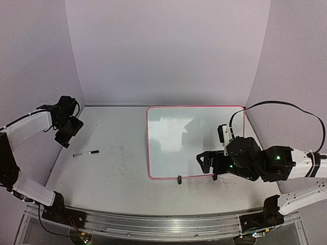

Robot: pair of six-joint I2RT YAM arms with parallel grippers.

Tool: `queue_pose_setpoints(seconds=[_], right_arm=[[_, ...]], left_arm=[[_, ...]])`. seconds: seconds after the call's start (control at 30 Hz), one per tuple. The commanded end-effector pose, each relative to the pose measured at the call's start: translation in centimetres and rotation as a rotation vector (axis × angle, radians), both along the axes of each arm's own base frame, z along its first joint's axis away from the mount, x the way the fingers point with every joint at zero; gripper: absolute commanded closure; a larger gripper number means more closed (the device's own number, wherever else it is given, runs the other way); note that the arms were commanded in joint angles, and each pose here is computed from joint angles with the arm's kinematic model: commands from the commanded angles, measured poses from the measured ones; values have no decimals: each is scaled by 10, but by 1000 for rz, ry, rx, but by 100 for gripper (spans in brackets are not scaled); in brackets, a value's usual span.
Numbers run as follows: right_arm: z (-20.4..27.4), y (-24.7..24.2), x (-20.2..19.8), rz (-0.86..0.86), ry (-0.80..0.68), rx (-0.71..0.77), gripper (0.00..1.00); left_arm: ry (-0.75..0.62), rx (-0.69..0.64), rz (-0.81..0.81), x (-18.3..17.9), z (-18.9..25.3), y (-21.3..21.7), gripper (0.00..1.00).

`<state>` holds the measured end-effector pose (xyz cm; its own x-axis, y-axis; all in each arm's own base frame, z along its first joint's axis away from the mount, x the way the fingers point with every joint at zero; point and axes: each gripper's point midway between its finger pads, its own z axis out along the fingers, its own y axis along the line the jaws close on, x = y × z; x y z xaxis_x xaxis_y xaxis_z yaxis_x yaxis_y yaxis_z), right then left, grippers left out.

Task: Write a sentence on the whiteboard
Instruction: Pick up the whiteboard marker from the center of the board.

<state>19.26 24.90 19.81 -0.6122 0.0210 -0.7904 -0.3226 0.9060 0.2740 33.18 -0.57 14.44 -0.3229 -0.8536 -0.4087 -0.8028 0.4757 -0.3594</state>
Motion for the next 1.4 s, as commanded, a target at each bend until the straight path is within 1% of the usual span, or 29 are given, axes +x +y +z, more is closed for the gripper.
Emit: queue_pose_setpoints(seconds=[0.0, 0.13, 0.27, 0.33, 0.5, 0.53, 0.63, 0.67, 0.9, 1.0, 1.13, 1.37], right_arm=[[27, 8, -8, 32, 39, 88, 2], [28, -3, -11, 5, 46, 128, 2], [31, -12, -13, -15, 46, 169, 2], [32, -15, -11, -32, 35, 175, 2], [34, -12, -8, -34, 22, 148, 2], [32, -11, -7, -30, 21, 137, 2], [28, -6, -7, -13, 26, 105, 2], [26, -6, -6, -15, 25, 97, 2], [14, -6, -2, -47, 27, 70, 2], [8, -2, -2, -42, 37, 74, 2], [3, 3, -1, -32, 37, 63, 2], [-3, 8, 0, -24, 46, 37, 2]], left_arm=[[-1, -123, 129, 7, 2, -5, 15], [54, -239, 172, 3, -17, -21, 15], [91, -254, 183, 10, -27, -25, 14], [126, -281, 180, 14, -36, -32, 14], [241, -319, 207, 14, -70, -42, 18], [257, -317, 213, 14, -76, -42, 20], [307, -303, 224, 18, -89, -42, 30], [326, -290, 230, 19, -92, -41, 31], [385, -215, 285, 18, -105, -30, 32], [407, -213, 319, 16, -114, -29, 32], [434, -211, 322, 22, -125, -31, 33], [465, -190, 330, 21, -137, -30, 41]])
